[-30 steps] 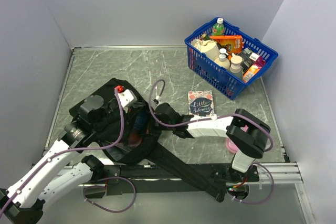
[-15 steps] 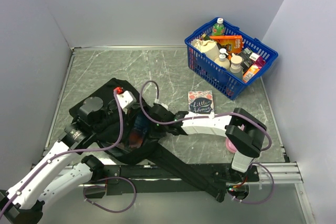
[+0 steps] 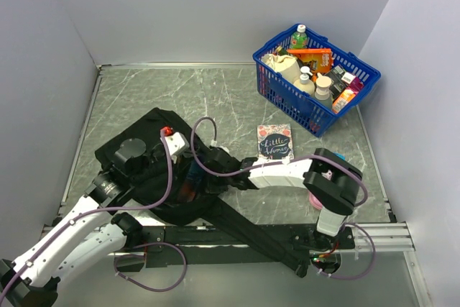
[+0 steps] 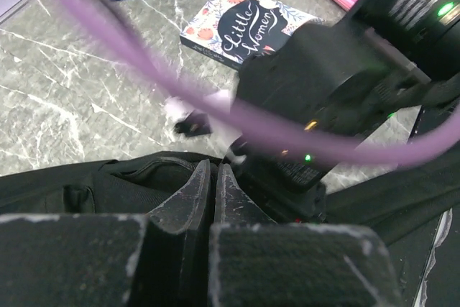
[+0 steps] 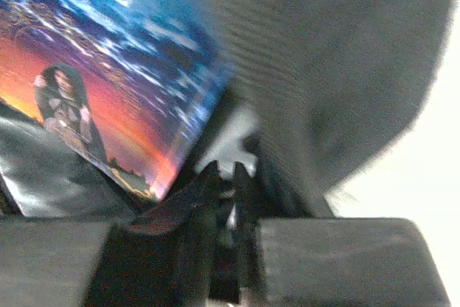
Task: Pack the student bag
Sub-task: Place the book in the student bag.
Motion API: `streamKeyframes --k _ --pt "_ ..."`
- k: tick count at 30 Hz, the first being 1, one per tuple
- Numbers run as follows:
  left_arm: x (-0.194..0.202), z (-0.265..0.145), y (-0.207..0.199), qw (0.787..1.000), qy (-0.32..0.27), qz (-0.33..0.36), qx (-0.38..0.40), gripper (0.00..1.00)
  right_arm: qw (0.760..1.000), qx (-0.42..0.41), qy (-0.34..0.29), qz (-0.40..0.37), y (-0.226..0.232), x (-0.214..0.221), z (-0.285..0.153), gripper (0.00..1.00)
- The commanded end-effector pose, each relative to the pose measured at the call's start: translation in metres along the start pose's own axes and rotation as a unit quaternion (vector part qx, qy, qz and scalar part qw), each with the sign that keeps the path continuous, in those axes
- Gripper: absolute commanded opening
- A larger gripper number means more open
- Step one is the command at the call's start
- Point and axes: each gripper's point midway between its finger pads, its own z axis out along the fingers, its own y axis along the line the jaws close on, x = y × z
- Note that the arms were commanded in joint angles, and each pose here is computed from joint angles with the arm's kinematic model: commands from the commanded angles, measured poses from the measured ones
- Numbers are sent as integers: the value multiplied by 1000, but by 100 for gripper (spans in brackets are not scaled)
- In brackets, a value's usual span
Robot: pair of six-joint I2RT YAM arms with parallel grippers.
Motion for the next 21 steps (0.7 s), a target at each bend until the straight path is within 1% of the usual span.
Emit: streamKeyframes --k 1,4,7,8,10,11,14,15,17,18,21 --pt "-25 0 -2 999 -38 10 7 1 998 -55 4 -31 42 -6 21 16" --pt "-36 0 -2 999 -52 9 10 1 993 -109 -21 -26 76 -21 27 13" --pt "-44 0 -3 998 -61 8 12 1 986 -163 -46 -4 102 -34 23 12" --pt "-45 0 -4 998 -62 7 16 1 976 -205 -70 6 121 -45 16 12" --pt "-46 0 -4 998 -63 7 16 1 969 -229 -85 19 132 -54 12 11" --pt "-47 -1 -4 998 -64 7 16 1 961 -255 -101 29 143 -65 5 11" --pt "-50 -2 -5 997 -68 8 17 1 948 -287 -130 51 153 -81 -2 10" --pt "-51 -2 -4 997 -69 9 16 1 937 -312 -144 55 161 -88 -8 10" --pt "-54 -3 -3 997 -71 12 13 1 930 -324 -159 72 161 -96 -7 10" --pt "-52 -4 -2 998 -68 15 10 1 920 -343 -170 81 163 -101 -12 10" --pt "-31 -5 2 999 -37 13 -4 1 912 -348 -174 126 155 -114 0 11"
